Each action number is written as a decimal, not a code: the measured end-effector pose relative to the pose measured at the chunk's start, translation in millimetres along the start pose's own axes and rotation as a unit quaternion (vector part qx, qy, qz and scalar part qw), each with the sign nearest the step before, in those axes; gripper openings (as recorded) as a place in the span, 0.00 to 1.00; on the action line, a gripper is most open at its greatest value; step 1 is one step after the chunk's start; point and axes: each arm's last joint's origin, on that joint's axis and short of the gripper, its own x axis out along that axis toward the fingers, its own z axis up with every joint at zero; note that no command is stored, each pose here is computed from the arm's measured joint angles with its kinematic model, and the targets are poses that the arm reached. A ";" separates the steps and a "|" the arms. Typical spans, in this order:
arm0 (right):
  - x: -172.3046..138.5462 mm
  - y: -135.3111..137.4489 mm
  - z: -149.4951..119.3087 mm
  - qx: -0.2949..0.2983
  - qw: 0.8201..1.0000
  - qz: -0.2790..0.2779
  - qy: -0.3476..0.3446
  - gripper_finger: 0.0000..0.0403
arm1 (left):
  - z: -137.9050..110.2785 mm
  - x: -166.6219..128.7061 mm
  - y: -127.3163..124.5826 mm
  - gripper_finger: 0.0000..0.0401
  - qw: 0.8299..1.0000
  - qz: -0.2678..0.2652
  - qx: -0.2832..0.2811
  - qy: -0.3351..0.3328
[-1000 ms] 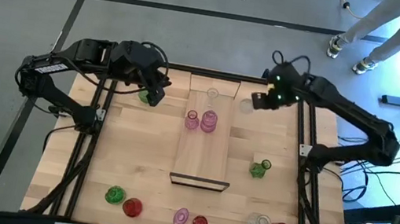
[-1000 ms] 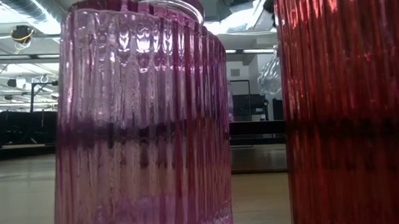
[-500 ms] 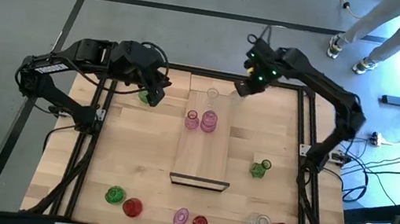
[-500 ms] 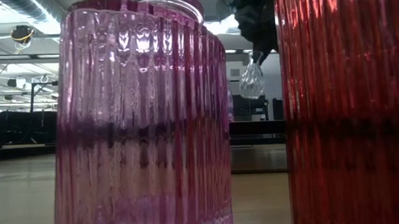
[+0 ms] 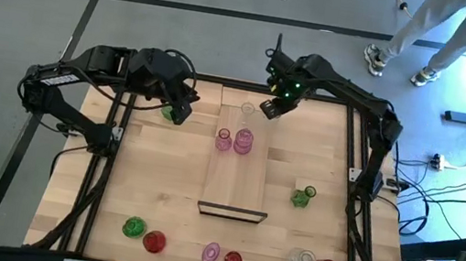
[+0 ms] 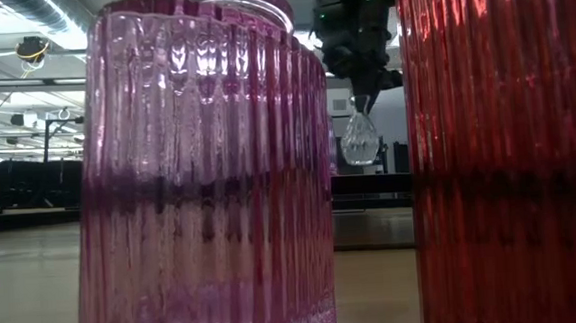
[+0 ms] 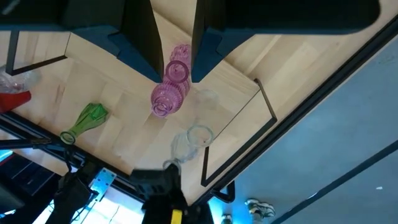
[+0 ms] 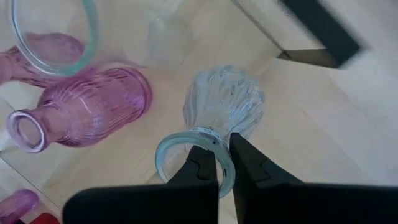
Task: Sort vases onto shelf
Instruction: Put the top transparent vase on the shelf aligned with the other transparent vase
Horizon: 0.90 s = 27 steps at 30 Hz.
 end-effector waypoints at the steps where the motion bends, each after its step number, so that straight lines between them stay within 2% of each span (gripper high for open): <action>1: 3.0 0.5 1.5 -0.001 1.000 0.001 0.002 0.00 | 0.0 0.0 0.0 0.19 1.000 0.000 -0.002 0.000; 10: 14.2 3.7 10.5 0.000 1.000 0.024 -0.005 0.00 | -0.1 0.0 0.0 0.19 1.000 0.000 -0.009 0.000; 16: 25.6 3.8 13.8 0.005 0.999 0.037 0.018 0.00 | -0.1 0.0 0.0 0.19 1.000 0.000 -0.009 0.001; 27: 27.4 3.0 13.3 0.008 0.999 0.030 0.025 0.00 | -0.1 0.0 0.0 0.19 1.000 0.000 -0.007 0.001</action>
